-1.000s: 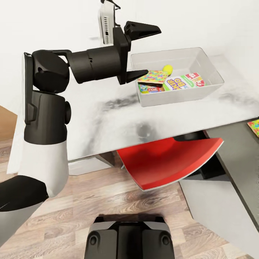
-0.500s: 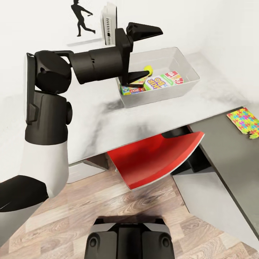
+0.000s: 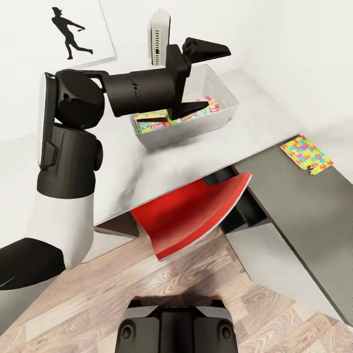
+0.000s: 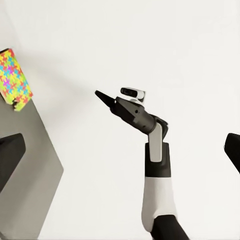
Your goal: Put all the toys in the child's room - the three board games (two on the bed and one on the table), the two jigsaw puzzles on the table, and the tennis ball on the table - inside the toy box on the table in the child's room.
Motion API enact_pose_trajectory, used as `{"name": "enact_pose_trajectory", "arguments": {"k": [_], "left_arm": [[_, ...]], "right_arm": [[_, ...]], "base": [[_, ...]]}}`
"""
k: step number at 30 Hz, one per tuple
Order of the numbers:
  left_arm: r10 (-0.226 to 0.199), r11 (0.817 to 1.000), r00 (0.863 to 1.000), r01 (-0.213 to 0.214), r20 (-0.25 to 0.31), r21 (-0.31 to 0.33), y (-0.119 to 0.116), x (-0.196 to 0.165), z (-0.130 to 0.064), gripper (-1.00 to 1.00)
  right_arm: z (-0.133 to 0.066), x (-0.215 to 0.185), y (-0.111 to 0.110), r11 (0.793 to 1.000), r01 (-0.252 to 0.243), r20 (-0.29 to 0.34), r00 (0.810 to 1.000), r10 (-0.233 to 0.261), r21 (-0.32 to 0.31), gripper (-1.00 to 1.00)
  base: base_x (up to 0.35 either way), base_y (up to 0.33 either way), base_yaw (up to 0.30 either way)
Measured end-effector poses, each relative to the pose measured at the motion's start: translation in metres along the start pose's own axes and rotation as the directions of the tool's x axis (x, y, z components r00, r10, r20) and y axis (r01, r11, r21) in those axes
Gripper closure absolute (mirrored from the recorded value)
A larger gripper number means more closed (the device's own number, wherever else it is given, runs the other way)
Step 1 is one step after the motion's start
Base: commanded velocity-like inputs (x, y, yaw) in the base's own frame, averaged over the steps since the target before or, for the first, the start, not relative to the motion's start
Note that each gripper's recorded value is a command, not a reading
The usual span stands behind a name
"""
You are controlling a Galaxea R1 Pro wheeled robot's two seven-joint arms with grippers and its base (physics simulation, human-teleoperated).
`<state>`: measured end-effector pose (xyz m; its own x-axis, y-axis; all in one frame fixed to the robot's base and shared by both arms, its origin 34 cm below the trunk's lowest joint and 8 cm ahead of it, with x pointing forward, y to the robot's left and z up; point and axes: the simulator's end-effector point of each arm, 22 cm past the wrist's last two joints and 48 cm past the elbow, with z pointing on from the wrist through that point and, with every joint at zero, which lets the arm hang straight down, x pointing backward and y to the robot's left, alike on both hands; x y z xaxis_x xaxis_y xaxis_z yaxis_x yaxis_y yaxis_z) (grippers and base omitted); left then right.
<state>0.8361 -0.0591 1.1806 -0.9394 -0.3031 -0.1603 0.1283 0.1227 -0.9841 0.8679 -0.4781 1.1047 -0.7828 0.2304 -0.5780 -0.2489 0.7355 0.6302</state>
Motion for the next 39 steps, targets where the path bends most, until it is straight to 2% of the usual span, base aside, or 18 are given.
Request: {"name": "enact_pose_trajectory", "arguments": {"k": [7,9,12,14,17,19,20,22,23,25,26,28,34,36,37,39], "left_arm": [[0.026,0.999,0.999,-0.027,-0.026,-0.024,0.000,0.011,0.008,-1.00],[0.044,0.998,0.998,-0.046,-0.037,-0.051,0.004,0.017,0.012,-1.00],[0.055,0.996,0.998,-0.058,-0.041,-0.071,0.007,0.018,0.013,-1.00],[0.070,0.990,0.996,-0.075,-0.046,-0.117,0.015,0.021,0.015,-1.00],[0.078,0.986,0.996,-0.084,-0.047,-0.144,0.020,0.021,0.015,-1.00],[0.087,0.974,0.995,-0.096,-0.049,-0.204,0.032,0.022,0.014,-1.00],[0.088,0.974,0.995,-0.096,-0.049,-0.204,0.031,0.022,0.014,-1.00],[0.095,0.959,0.994,-0.106,-0.051,-0.262,0.043,0.021,0.012,-1.00],[0.096,0.959,0.994,-0.106,-0.051,-0.263,0.043,0.022,0.012,-1.00],[0.102,0.944,0.993,-0.113,-0.053,-0.310,0.053,0.021,0.010,-1.00],[0.103,0.944,0.993,-0.114,-0.053,-0.310,0.052,0.021,0.009,-1.00],[0.108,0.931,0.992,-0.122,-0.060,-0.343,0.060,0.024,0.008,-1.00],[0.118,0.915,0.990,-0.138,-0.077,-0.379,0.067,0.029,0.008,-1.00],[0.118,0.908,0.989,-0.142,-0.085,-0.394,0.071,0.033,0.008,-1.00],[0.119,0.908,0.989,-0.143,-0.084,-0.394,0.071,0.033,0.008,-1.00],[0.112,0.904,0.990,-0.139,-0.090,-0.405,0.076,0.036,0.008,-1.00]], "right_arm": [[-0.023,0.004,-0.011,0.999,-0.012,0.003,1.000,0.012,0.043,-1.00],[-0.034,0.010,-0.018,0.998,-0.026,0.000,1.000,0.026,0.063,-1.00],[-0.038,0.014,-0.021,0.997,-0.036,-0.002,0.999,0.036,0.067,-1.00],[-0.042,0.025,-0.026,0.996,-0.062,-0.010,0.998,0.063,0.068,-1.00],[-0.043,0.031,-0.028,0.995,-0.078,-0.015,0.997,0.080,0.064,-1.00],[-0.042,0.047,-0.034,0.992,-0.114,-0.033,0.993,0.116,0.061,-1.00],[-0.043,0.046,-0.033,0.992,-0.115,-0.032,0.993,0.117,0.059,-1.00],[-0.041,0.067,-0.042,0.986,-0.152,-0.059,0.986,0.156,0.066,-1.00],[-0.042,0.066,-0.041,0.986,-0.153,-0.057,0.986,0.157,0.064,-1.00],[-0.041,0.089,-0.051,0.979,-0.190,-0.088,0.977,0.196,0.079,-1.00],[-0.042,0.088,-0.050,0.979,-0.191,-0.087,0.977,0.197,0.076,-1.00],[-0.043,0.108,-0.057,0.971,-0.225,-0.114,0.966,0.234,0.087,-1.00],[-0.046,0.132,-0.058,0.959,-0.273,-0.144,0.949,0.281,0.073,-1.00],[-0.046,0.147,-0.058,0.951,-0.305,-0.167,0.936,0.310,0.058,-1.00],[-0.047,0.147,-0.057,0.951,-0.305,-0.166,0.936,0.310,0.056,-1.00],[-0.047,0.165,-0.057,0.940,-0.338,-0.193,0.920,0.340,0.047,-1.00]], "base": [[0.000,0.000,-0.256],[0.000,0.000,-0.257],[0.000,0.000,-0.257],[0.000,0.000,-0.257],[0.000,0.000,-0.257],[0.000,0.000,-0.257],[0.000,0.000,-0.257],[0.000,0.000,-0.257],[0.000,0.000,-0.257],[0.000,0.000,-0.257],[0.000,0.000,-0.257],[0.000,0.000,-0.257],[0.000,0.000,-0.257],[0.000,0.000,-0.257],[0.000,0.000,-0.257],[0.000,0.000,-0.257]]}}
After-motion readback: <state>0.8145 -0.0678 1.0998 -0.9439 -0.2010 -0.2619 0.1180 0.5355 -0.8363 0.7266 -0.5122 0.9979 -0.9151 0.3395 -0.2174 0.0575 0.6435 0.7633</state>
